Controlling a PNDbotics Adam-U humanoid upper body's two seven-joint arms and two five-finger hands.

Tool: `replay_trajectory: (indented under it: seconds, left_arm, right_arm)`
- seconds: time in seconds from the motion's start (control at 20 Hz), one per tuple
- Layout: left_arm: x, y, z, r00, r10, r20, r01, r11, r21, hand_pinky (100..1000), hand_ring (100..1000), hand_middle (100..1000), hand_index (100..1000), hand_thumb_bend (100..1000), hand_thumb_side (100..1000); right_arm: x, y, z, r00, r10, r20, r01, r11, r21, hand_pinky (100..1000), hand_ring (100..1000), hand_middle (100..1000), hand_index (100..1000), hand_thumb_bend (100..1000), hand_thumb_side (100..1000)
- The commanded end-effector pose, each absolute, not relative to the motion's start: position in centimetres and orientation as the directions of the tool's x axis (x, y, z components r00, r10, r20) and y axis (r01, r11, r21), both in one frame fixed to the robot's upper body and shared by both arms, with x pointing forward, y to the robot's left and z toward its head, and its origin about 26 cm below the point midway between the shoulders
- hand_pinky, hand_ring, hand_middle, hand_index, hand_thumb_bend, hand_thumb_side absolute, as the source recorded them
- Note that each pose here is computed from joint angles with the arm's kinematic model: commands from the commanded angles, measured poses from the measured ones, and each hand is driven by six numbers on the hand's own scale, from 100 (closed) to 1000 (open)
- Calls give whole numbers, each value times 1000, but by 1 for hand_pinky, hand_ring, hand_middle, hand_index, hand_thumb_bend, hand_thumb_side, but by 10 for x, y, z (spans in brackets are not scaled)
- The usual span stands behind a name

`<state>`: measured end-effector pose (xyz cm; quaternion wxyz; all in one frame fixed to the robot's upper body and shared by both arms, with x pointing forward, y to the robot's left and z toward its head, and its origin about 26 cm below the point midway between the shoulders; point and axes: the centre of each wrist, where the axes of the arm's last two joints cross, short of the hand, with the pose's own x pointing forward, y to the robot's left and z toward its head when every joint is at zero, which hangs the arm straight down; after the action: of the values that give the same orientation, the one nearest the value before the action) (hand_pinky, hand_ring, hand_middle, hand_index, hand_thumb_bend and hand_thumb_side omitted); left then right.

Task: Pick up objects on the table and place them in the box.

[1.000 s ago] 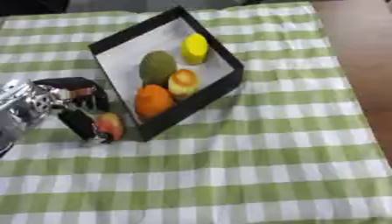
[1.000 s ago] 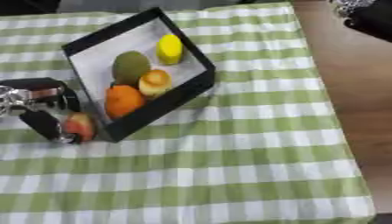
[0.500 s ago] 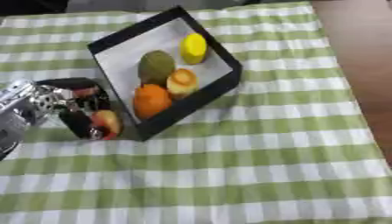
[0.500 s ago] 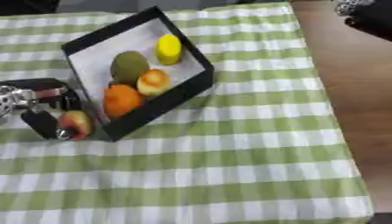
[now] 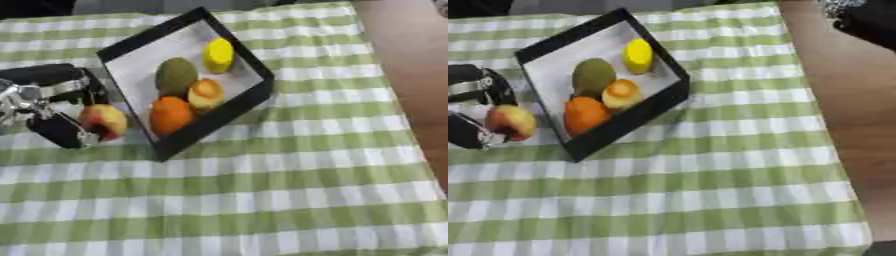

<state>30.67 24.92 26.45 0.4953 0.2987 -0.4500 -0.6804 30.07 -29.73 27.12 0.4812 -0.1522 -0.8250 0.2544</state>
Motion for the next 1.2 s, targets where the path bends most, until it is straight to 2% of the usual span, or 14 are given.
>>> replay_trajectory:
  seconds: [0.05,0.25,0.45,0.5,0.55,0.9,1.2]
  left_arm:
    - [296,258,298,-328,-944,-31,329,-145,933,749,714,631,559,275,100]
    - [293,257,324,-366,-929,-54,216,-141,966,746,708,625,557,261,100]
    - [291,243,348,-410,-912,-15,134,-76,988,739,695,615,552,230,100]
    - [291,238,352,-421,-907,-2,120,-58,991,741,693,614,551,100,148]
    - [290,232,356,-434,-901,8,106,-42,994,742,693,613,551,222,100]
    - [314,192,358,-459,-888,23,96,-24,995,762,706,629,546,239,100]
    - [336,150,359,-480,-877,-12,35,-32,999,745,690,620,541,204,100]
  right_arm:
    - [296,-301,283,-512,518,685,39,811,-584,899,738,687,780,115,395]
    - [296,-301,283,-513,518,684,42,811,-583,898,738,687,781,116,390]
    - [296,-300,284,-519,512,684,33,812,-583,898,738,687,781,116,389]
    - [296,-299,284,-521,510,685,27,812,-584,898,738,687,781,115,389]
    - [297,-298,284,-522,508,685,22,811,-584,898,738,687,781,115,389]
    - [297,-294,285,-527,501,686,1,808,-589,898,736,685,780,116,390]
    - [298,-293,288,-535,500,681,2,807,-591,898,736,685,781,118,388]
